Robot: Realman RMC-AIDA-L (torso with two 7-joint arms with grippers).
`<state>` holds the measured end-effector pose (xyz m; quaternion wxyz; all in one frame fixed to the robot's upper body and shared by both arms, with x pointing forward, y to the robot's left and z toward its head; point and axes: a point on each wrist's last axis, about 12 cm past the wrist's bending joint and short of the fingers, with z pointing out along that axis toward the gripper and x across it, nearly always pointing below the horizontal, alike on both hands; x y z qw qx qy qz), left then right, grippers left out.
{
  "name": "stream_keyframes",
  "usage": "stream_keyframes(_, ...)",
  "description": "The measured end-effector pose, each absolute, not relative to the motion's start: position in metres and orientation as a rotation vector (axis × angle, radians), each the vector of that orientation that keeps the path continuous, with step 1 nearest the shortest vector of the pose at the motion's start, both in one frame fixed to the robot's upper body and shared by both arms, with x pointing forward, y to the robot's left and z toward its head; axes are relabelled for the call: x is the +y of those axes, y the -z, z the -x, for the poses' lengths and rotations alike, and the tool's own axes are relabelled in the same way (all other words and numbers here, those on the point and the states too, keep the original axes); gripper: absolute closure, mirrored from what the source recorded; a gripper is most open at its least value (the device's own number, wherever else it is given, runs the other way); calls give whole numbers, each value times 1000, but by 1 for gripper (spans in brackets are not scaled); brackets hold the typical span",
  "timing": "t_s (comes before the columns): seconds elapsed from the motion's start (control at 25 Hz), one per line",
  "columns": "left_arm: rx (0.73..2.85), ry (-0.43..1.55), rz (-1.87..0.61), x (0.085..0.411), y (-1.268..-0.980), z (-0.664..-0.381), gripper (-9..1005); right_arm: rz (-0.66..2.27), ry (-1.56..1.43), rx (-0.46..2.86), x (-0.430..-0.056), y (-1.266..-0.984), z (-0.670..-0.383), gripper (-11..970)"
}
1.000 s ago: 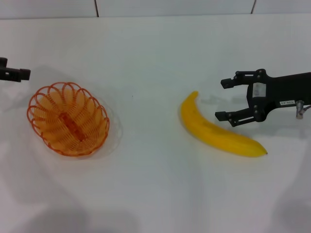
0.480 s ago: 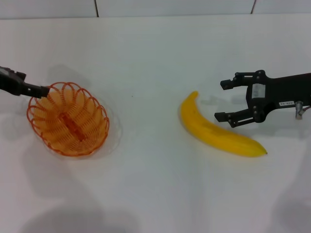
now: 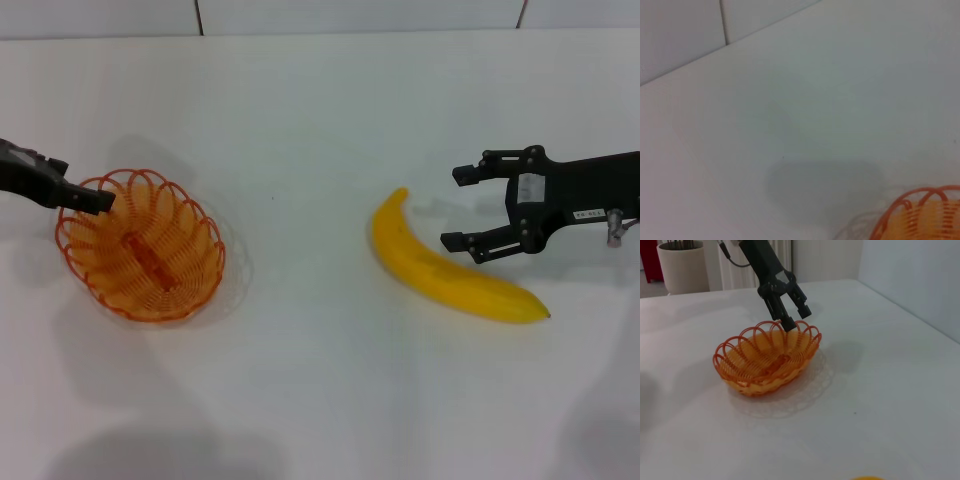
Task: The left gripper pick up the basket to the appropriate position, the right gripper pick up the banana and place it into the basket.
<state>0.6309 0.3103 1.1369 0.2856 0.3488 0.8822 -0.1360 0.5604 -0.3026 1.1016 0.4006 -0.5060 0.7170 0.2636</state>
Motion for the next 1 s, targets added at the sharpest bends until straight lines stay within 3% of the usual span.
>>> stream_keyframes(1.0, 2362, 337, -970, 304, -1123, -634, 125, 1282, -675, 1814, -302, -1101, -560, 57)
